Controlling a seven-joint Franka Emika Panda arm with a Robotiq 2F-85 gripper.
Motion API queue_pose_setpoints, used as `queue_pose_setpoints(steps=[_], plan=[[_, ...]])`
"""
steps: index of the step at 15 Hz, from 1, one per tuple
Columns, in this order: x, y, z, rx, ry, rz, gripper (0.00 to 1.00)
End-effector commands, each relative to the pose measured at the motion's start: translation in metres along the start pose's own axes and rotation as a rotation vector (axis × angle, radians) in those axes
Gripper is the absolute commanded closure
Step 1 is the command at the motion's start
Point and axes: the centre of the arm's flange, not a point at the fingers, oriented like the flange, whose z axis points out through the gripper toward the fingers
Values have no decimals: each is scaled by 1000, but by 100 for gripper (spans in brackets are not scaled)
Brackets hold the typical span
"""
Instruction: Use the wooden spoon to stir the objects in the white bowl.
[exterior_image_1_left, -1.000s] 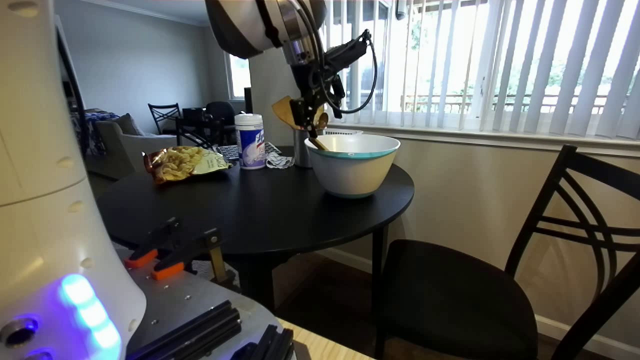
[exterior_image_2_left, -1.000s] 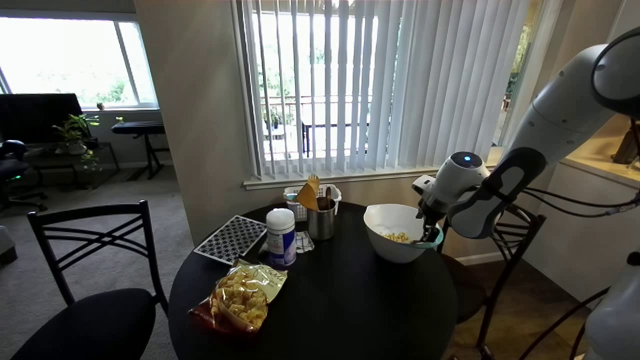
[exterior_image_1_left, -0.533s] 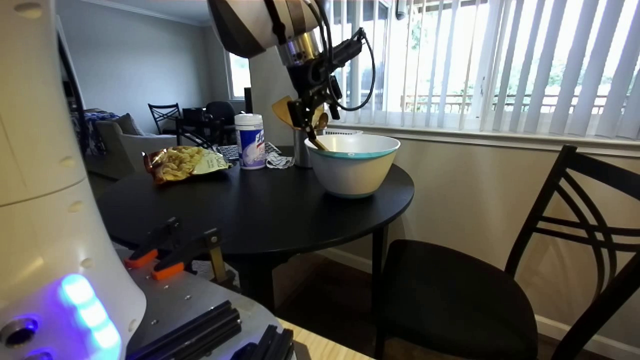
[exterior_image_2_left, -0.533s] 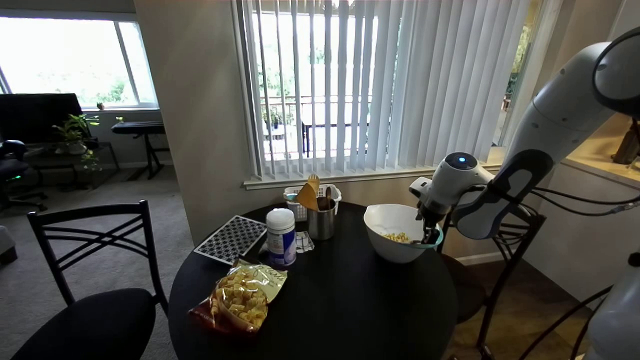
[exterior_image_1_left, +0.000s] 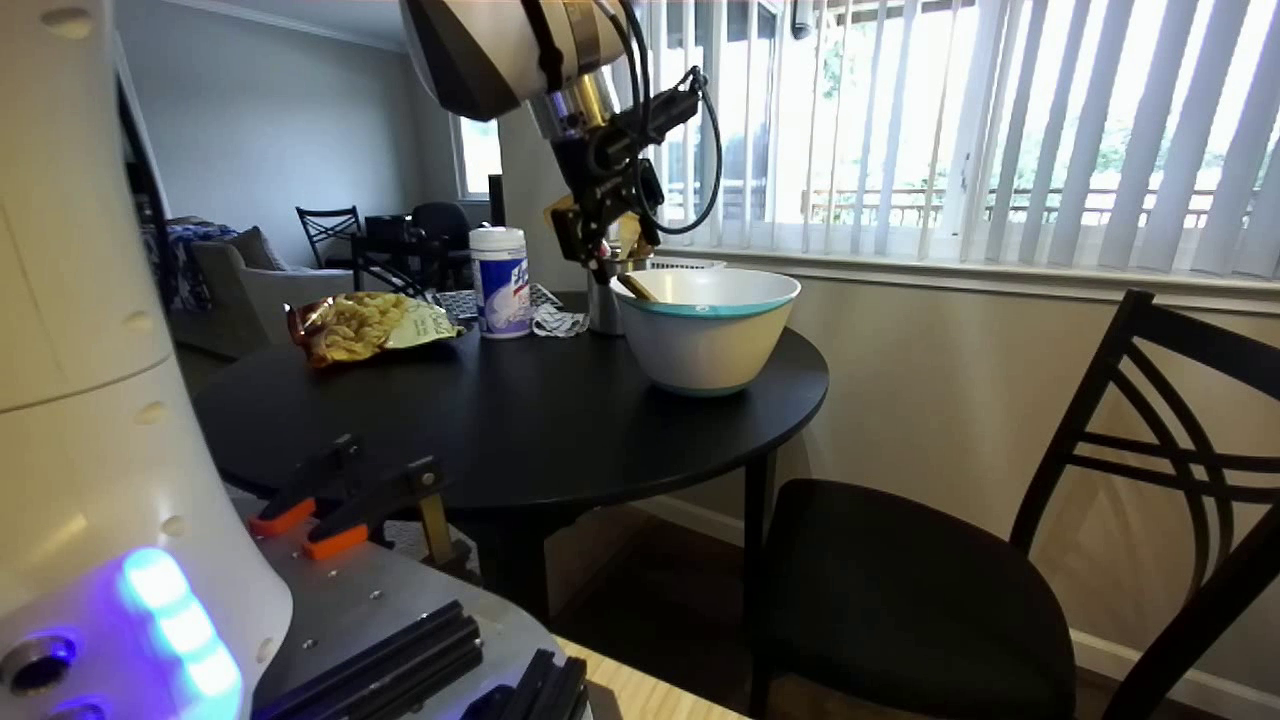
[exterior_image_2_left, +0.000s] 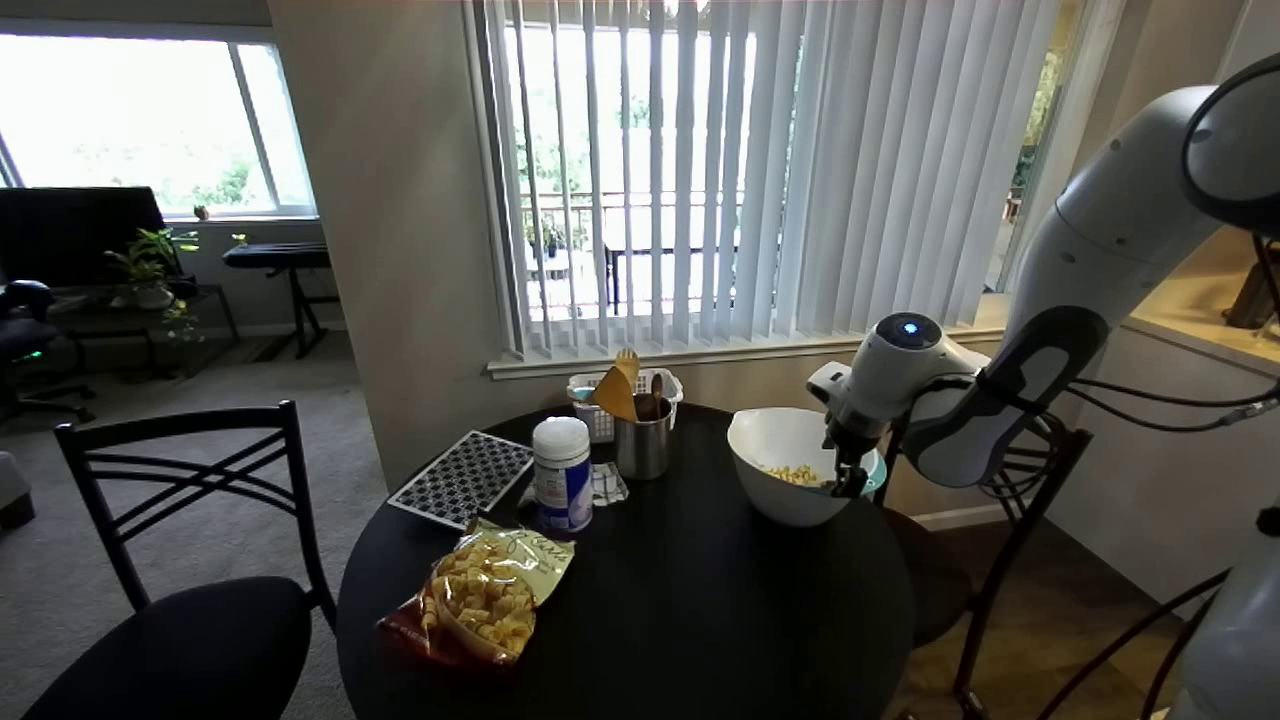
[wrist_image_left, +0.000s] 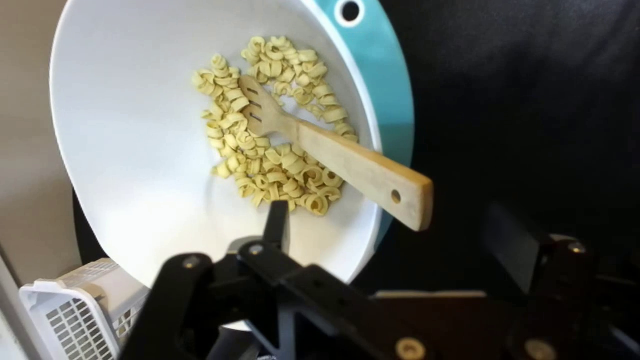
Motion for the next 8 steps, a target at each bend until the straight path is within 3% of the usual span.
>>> queue_pose_setpoints(steps=[1, 4, 5, 6, 8], plan=[[2, -17, 5, -16, -9, 25, 0], [1, -17, 10, -27, -16, 46, 4], [0, -18, 11, -25, -13, 51, 11], [0, -19, 13, -25, -15, 57, 29], [0, -22, 17, -18, -17, 63, 38]])
